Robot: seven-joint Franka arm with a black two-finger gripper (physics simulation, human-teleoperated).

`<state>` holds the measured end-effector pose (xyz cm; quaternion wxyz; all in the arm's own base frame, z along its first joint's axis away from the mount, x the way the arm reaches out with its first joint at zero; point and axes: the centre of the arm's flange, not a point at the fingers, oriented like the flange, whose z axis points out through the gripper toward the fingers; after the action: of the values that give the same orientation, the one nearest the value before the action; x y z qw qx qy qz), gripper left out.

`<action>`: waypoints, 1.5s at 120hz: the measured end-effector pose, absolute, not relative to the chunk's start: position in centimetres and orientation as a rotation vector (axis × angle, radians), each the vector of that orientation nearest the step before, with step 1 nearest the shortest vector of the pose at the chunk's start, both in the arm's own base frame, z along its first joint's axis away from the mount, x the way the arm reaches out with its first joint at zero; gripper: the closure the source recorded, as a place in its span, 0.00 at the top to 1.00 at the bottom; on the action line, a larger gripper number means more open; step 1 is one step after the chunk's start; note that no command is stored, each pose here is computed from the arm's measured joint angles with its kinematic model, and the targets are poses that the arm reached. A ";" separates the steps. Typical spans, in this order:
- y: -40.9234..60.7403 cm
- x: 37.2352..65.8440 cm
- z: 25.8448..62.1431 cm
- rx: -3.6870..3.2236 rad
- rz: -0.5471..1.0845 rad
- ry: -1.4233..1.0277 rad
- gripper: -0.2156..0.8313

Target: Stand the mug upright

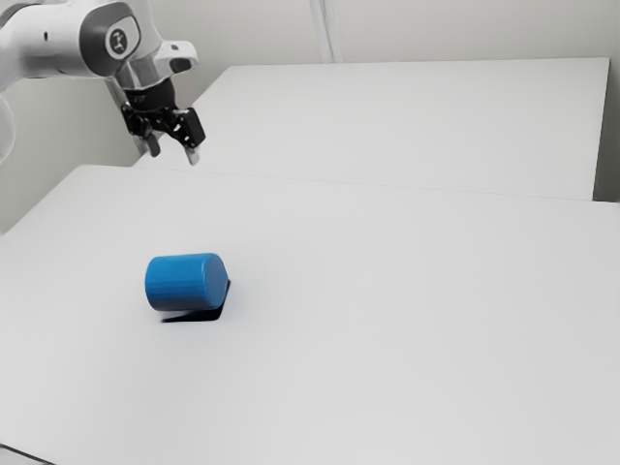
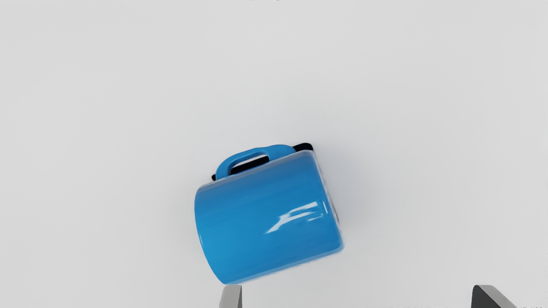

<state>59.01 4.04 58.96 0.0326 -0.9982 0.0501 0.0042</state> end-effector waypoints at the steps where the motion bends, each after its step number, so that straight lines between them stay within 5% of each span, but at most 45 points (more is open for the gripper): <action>1: 4.0 59.0 59.0 -3.073 0.012 0.157 0.77; 32: 5.0 55.4 58.1 -3.178 0.055 0.136 0.77; 81: 12.7 51.9 49.4 -3.638 0.254 -0.204 0.77; 112: 22.0 49.8 46.2 -3.743 0.139 -0.446 0.77; 180: 25.9 50.5 37.6 -3.854 0.006 -0.524 0.77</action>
<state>50.47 25.92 37.63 -0.3651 -0.9225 -0.1253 0.0015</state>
